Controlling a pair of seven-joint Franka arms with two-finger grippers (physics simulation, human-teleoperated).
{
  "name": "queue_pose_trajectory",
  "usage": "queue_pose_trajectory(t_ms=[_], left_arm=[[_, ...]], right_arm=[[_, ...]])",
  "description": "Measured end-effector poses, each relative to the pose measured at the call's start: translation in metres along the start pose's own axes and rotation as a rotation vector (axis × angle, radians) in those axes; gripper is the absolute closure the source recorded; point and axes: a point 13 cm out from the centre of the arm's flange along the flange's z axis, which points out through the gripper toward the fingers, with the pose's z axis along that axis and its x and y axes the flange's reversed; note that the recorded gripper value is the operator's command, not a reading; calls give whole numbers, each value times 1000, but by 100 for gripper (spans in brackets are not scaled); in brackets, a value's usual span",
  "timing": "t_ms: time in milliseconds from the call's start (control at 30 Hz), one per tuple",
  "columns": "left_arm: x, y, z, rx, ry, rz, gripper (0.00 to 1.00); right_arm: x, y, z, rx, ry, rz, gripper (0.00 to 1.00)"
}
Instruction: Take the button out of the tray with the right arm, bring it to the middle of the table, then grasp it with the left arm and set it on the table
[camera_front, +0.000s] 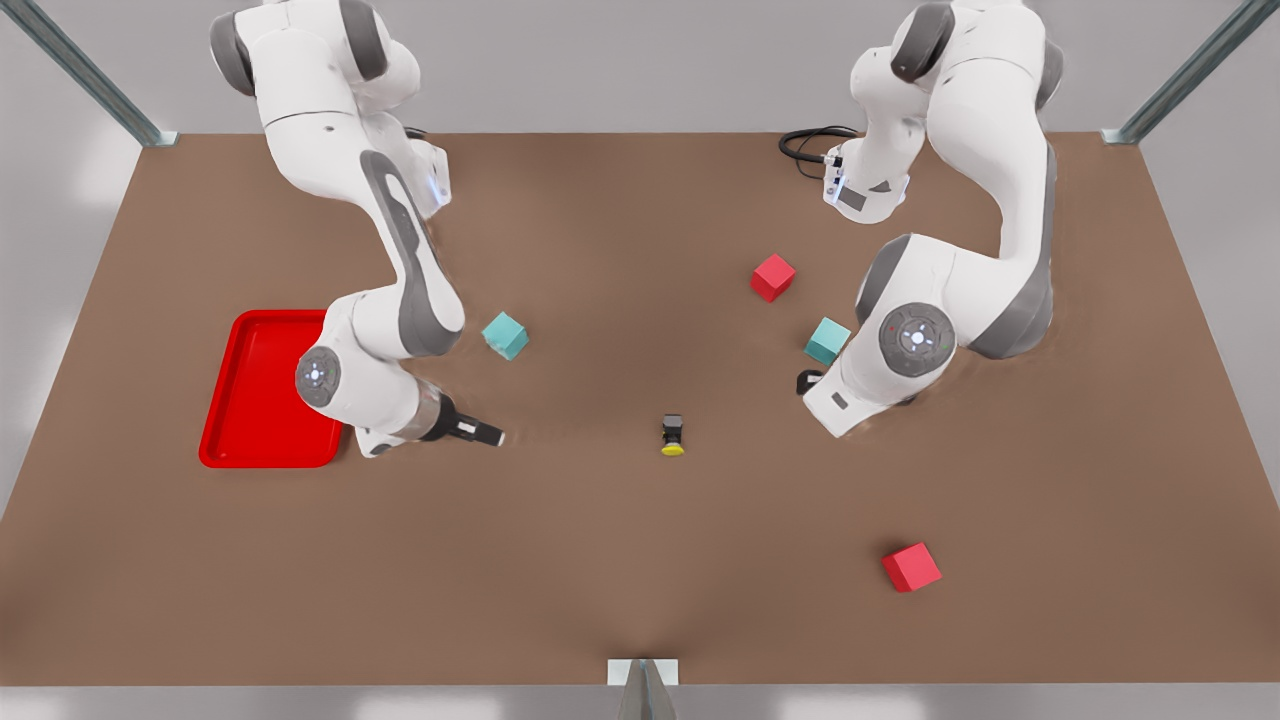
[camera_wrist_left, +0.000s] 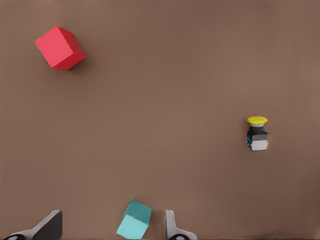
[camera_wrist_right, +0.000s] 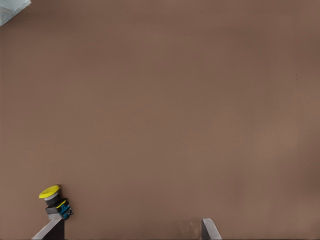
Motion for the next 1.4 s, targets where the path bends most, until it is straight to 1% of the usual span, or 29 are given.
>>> queue_pose_trajectory(t_ms=[67, 100, 133, 167, 233, 333, 400, 433, 533, 667, 1067, 1233, 1400], left_arm=[[4, -70, 5, 21, -34, 31, 0], [1, -96, 11, 42, -52, 31, 0], [-3, -119, 22, 60, -65, 28, 0], [-8, -140, 33, 75, -79, 22, 0], [-18, -171, 66, 79, -92, -2, 0], [-28, -194, 108, 43, -114, -54, 0], [-35, -200, 118, 53, -129, -82, 0], [-39, -205, 130, 62, -128, -94, 0], [-47, -221, 164, 89, -125, -121, 0], [-40, -235, 189, 81, -129, -132, 0], [-54, -232, 244, 38, -175, -176, 0], [-41, -225, 261, 4, -166, -171, 0], [-38, -227, 275, 5, -168, -174, 0]], right_arm=[[-49, -126, -106, 62, -113, 73, 0], [-63, -152, -165, 93, -176, 60, 0], [-63, -160, -214, 119, -216, 30, 0], [-56, -161, -245, 139, -227, -7, 0], [-38, -159, -267, 187, -187, -71, 0], [-17, -162, -257, 259, -87, -140, 0], [-9, -165, -255, 287, -44, -170, 0], [-15, -166, -252, 294, -32, -182, 0], [-54, -156, -224, 334, -21, -241, 0], [-68, -156, -214, 372, -26, -287, 0], [-59, -167, -195, 398, 63, -333, 0], [-58, -167, -193, 400, 71, -348, 0], [-57, -163, -202, 394, 59, -359, 0]])
